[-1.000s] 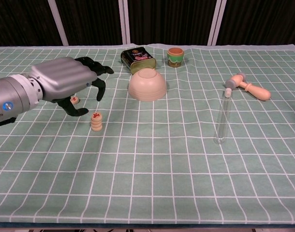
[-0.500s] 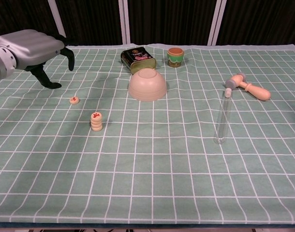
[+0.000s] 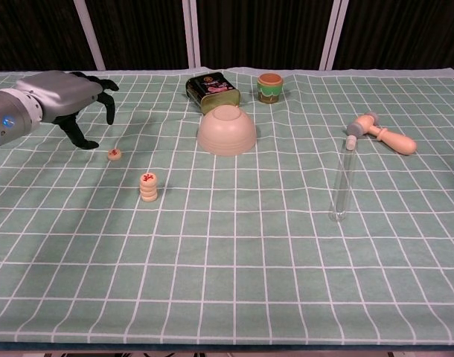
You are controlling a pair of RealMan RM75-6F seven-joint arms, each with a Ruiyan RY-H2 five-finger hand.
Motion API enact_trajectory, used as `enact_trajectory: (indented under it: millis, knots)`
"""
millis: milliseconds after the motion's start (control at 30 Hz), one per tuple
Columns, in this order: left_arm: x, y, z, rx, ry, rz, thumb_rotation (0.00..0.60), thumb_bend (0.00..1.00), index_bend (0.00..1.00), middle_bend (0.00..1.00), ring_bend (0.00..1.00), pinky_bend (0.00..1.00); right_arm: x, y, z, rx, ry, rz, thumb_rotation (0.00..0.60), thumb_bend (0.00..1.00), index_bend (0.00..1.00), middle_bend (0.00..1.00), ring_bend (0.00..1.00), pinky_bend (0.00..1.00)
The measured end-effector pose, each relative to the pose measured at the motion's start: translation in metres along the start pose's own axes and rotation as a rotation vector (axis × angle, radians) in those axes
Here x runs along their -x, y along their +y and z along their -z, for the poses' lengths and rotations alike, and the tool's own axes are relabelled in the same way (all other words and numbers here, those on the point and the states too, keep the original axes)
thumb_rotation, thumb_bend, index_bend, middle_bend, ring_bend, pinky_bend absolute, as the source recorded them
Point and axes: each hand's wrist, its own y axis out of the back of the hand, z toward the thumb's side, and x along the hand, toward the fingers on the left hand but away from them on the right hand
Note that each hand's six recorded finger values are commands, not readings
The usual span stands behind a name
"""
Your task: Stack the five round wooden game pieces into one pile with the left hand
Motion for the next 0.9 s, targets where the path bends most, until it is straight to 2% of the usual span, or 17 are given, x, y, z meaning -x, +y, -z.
enact_trajectory:
  millis: [300, 900]
  knots:
    - [0.0, -0.012, -0.01, -0.03, -0.015, 0.025, 0.6, 0.24, 0.42, 0.01, 0.0, 0.0, 0.0, 0.0, 0.0, 0.003, -0.002, -0.001, 0.6, 0.23, 0.09, 0.01, 0.0, 0.0]
    - [-0.007, -0.021, -0.03, -0.073, -0.033, 0.029, 0.6, 0.27, 0.46, 0.01, 0.0, 0.0, 0.001, 0.001, 0.001, 0.007, -0.007, 0.004, 0.6, 0.23, 0.09, 0.01, 0.0, 0.0]
